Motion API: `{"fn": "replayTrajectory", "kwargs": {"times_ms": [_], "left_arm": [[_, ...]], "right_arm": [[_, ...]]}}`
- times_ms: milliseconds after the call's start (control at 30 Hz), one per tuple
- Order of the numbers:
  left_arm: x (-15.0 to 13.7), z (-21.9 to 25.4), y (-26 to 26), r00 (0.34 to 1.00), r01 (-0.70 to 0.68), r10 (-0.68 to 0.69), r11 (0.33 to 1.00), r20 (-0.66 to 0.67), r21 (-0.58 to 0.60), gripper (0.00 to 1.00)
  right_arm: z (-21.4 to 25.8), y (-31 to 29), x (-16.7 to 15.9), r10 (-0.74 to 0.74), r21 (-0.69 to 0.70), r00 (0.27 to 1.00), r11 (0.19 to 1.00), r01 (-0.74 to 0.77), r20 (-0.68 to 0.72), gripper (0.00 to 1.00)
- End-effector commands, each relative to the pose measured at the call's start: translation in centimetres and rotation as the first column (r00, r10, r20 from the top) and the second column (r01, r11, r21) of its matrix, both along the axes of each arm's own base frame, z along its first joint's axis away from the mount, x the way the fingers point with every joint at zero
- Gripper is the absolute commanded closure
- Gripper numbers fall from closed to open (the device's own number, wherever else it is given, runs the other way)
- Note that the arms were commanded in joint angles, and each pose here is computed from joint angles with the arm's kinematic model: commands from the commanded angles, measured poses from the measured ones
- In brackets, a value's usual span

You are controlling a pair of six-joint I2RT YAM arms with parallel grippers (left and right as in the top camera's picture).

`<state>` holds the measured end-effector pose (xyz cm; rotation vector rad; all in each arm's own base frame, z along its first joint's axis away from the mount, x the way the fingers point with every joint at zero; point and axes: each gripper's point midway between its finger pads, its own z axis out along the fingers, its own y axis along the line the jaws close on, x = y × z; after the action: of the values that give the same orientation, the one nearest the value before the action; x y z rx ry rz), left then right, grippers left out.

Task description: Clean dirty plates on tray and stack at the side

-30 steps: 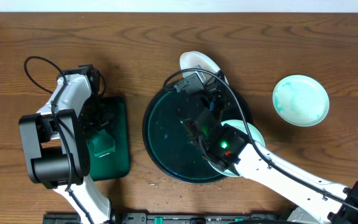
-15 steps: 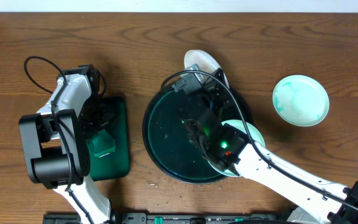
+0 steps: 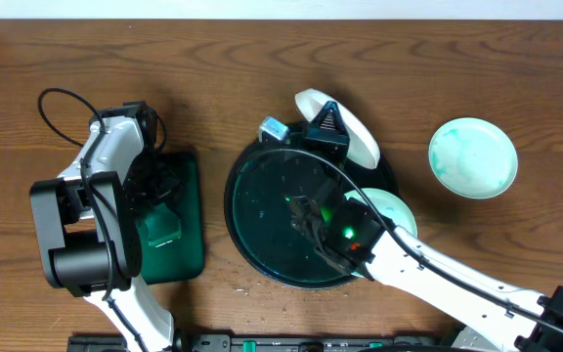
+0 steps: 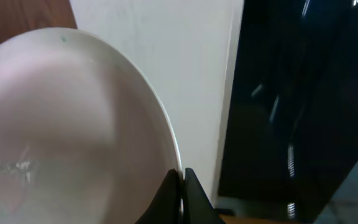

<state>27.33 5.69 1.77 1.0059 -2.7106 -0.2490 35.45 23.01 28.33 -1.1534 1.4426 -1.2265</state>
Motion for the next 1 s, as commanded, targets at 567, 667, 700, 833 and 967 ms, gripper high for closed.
{"fn": "replayTrajectory", "kwargs": {"times_ms": [567, 667, 700, 833, 967], "left_arm": [[-0.3, 0.0, 0.1, 1.000, -0.013, 0.013, 1.000, -0.007, 0.003, 0.20], [-0.3, 0.0, 0.1, 1.000, -0.013, 0.013, 1.000, -0.007, 0.003, 0.20], [-0.3, 0.0, 0.1, 1.000, -0.013, 0.013, 1.000, -0.007, 0.003, 0.20], [-0.3, 0.0, 0.1, 1.000, -0.013, 0.013, 1.000, -0.007, 0.003, 0.20], [-0.3, 0.0, 0.1, 1.000, -0.013, 0.013, 1.000, -0.006, 0.003, 0.20]], "right_arm": [[-6.7, -0.6, 0.5, 0.005, 0.719, 0.978, 0.678, 0.151, -0.210, 0.99], [-8.0, -1.5, 1.4, -0.003, 0.817, 0.962, 0.527, 0.234, -0.274, 0.99], [-8.2, -1.9, 1.7, -0.009, 0.834, 0.958, 0.489, 0.256, -0.288, 0.99], [-8.9, -4.8, 3.1, -0.088, 0.888, 0.940, 0.309, 0.341, -0.331, 0.99], [-9.9, -9.0, 4.1, -0.207, 0.902, 0.900, 0.124, 0.414, -0.384, 0.99]]}}
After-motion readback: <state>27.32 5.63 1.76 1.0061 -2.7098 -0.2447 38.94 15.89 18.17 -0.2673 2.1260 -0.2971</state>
